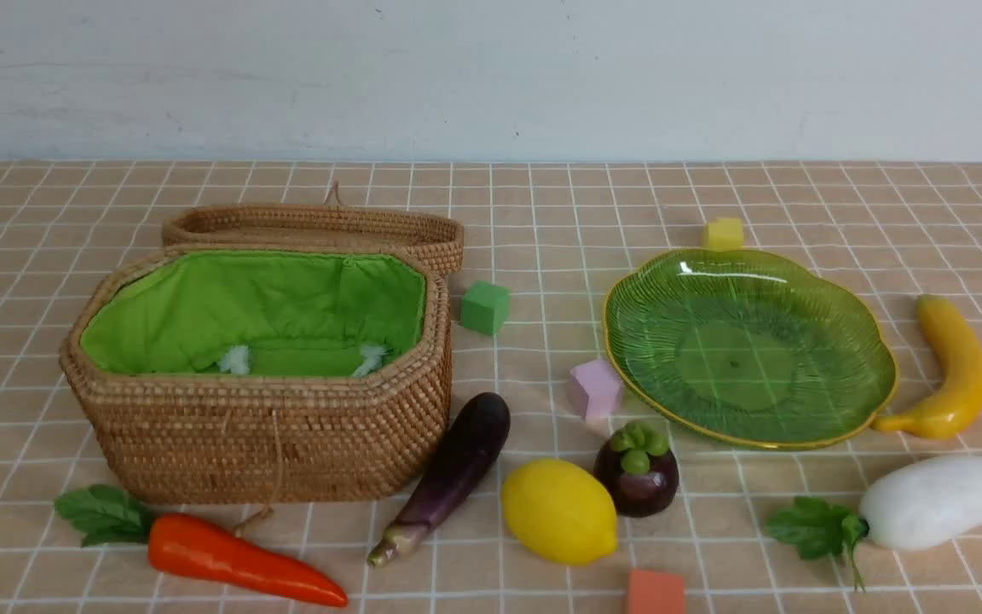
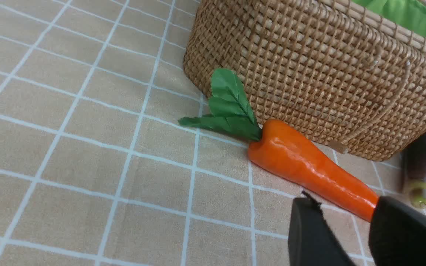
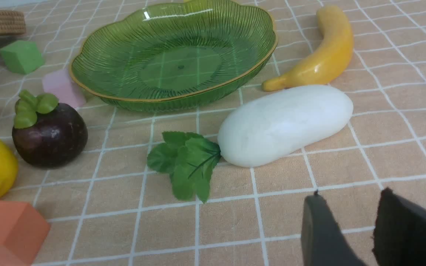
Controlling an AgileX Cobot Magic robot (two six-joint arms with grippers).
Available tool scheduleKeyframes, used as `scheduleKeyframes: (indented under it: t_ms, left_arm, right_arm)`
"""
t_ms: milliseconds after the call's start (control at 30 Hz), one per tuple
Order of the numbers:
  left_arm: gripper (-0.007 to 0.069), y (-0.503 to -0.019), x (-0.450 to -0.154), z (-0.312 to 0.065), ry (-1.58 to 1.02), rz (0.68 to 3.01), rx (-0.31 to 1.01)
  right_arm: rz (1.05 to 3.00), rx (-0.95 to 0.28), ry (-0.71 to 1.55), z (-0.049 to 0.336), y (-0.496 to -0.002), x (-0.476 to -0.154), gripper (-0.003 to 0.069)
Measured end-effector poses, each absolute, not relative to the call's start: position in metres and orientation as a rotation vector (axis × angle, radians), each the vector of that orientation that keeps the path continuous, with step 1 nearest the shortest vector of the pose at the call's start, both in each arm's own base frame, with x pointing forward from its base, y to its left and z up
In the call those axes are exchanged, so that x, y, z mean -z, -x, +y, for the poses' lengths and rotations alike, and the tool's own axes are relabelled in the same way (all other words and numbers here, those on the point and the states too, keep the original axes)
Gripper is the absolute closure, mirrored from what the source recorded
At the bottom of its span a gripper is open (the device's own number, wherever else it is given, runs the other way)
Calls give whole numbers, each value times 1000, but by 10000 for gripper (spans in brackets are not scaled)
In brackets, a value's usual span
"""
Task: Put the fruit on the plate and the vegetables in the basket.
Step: Use the left arm to grab a carrot and put it into the left basket
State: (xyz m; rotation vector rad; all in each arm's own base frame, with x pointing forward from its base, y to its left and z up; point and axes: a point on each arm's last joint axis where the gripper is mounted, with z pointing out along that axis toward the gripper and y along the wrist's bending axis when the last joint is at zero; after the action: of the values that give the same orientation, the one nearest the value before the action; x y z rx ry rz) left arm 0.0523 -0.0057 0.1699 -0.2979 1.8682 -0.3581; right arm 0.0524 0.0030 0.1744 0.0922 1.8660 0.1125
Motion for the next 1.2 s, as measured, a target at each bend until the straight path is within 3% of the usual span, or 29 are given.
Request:
scheduleKeyframes:
  t_ms: [533, 833, 1000, 1200]
  left_arm:
    - [386, -52, -170, -6, 298, 1864, 360]
    - [386, -55, -188, -10, 594, 1627, 746]
    - [394, -56, -196, -8, 639, 1514, 815]
    - [541, -56, -203, -7, 624, 1472, 812]
  right_arm:
    - [1866, -113, -92, 3, -52, -174, 417]
    - [1866, -113, -92, 3, -52, -174, 417]
    - [1866, -113, -92, 3, -52, -174, 417]
    - [1866, -113, -92, 3, -52, -174, 417]
